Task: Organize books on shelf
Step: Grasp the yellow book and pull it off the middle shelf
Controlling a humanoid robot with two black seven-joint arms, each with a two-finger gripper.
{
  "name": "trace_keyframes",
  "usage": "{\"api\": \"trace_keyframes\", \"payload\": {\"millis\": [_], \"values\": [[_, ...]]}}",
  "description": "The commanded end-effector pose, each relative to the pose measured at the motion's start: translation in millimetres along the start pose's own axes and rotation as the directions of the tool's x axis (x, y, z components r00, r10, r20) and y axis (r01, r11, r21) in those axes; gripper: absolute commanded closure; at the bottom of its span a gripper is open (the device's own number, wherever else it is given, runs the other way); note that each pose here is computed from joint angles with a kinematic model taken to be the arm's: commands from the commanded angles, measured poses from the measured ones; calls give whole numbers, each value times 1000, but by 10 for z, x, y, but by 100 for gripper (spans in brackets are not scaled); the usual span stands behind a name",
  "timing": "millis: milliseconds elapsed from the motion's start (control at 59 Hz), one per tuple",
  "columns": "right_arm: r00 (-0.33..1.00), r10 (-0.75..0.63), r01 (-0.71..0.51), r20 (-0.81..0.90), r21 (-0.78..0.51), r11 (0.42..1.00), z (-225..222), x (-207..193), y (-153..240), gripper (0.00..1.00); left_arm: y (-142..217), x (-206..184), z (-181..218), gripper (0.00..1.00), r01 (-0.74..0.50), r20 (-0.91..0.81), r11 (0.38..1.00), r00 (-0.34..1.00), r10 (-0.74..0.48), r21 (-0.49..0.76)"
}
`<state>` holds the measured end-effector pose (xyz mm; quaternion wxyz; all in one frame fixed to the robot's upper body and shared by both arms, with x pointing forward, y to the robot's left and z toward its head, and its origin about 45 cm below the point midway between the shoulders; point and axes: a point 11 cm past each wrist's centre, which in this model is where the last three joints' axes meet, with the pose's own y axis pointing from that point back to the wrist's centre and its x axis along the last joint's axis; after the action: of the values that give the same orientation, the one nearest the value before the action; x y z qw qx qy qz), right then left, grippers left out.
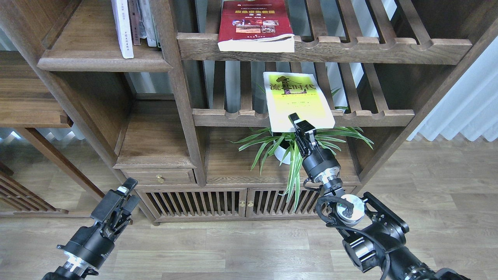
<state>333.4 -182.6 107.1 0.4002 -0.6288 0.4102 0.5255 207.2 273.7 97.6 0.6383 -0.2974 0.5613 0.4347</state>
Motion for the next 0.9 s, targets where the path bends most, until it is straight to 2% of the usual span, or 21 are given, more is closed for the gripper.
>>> {"api": "trace_keyframes", "payload": {"millis": [0,221,424,729,882], "values": [[996,-51,54,73,-35,998,270,-155,213,96,-11,2,-32,2,1,-5,1000,1000,-1,9],[977,-74,97,198,-111,989,801,-371,691,96,-47,-24,-261,2,34,-94,998,995,-29,46],[980,-44,73,194,-144,987,984,-351,983,96,-42,-58,-325,2,75,-220,997,973,-71,10],[983,47,-1,177,-250,968,1369,-205,1414,96,163,-5,-36,2,46,-251,999,967,-46,-5],[982,78,-24,174,-292,956,1510,-170,1567,96,312,101,-143,2,-9,-265,998,964,24,58]]}}
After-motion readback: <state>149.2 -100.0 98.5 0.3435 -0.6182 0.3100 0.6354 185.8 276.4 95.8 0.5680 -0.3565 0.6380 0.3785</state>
